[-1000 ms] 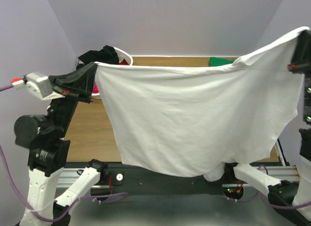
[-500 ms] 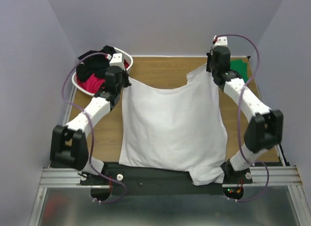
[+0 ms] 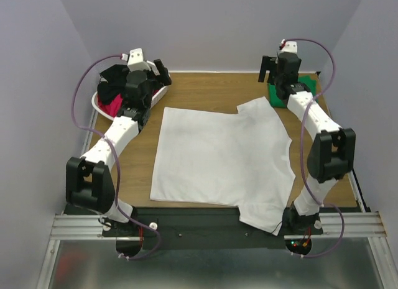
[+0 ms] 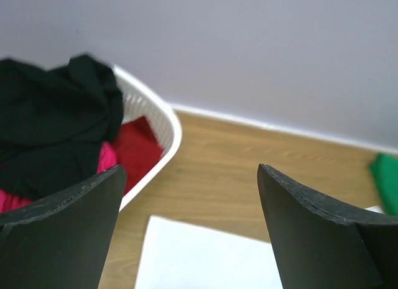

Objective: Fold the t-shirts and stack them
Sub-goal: Flatten the tshirt out

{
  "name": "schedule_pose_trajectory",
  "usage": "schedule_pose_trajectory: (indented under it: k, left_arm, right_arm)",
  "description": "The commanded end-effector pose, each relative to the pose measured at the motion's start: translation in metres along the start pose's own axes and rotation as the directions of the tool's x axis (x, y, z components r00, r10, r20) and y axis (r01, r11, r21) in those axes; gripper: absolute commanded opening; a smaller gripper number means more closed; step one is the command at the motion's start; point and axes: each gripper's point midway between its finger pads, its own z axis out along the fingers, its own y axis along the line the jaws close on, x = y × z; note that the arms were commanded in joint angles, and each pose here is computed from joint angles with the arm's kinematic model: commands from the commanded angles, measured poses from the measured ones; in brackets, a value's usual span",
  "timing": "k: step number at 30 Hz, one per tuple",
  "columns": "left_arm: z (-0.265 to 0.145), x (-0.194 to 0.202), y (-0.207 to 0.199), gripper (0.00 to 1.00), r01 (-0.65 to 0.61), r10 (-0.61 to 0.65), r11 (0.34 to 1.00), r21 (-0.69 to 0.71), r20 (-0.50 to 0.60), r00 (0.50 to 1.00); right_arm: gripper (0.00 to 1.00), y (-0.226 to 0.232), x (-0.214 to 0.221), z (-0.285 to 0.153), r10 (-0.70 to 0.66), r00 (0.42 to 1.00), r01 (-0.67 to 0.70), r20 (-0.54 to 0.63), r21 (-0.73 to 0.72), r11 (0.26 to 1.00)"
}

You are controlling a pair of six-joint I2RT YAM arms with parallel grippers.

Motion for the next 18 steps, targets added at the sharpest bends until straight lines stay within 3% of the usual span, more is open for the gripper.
schedule_pose_trajectory:
  k: [1,10,18]
  left_arm:
    - [-0.017,-0.005,-0.025,0.99,0.077,-0.081,0.988,0.132,0.028,0.996]
    - [-0.016,0.109,-0.029,0.99,0.14,-0.105,0.975,0.171,-0.204,0.973]
    - [0.002,0.162,-0.032,0.99,0.18,-0.117,0.968,0.177,-0.318,0.941]
  right_arm:
    - [1.0,0.0,-0.02,-0.037,0.053,0.996,-0.051,0.072,-0.042,0.998]
    - [1.0,0.023,0.073,-0.064,0.109,0.984,-0.136,-0.139,-0.204,0.97]
    - [1.0,0.029,0.136,-0.043,0.099,0.951,-0.157,-0.293,-0.181,0.971]
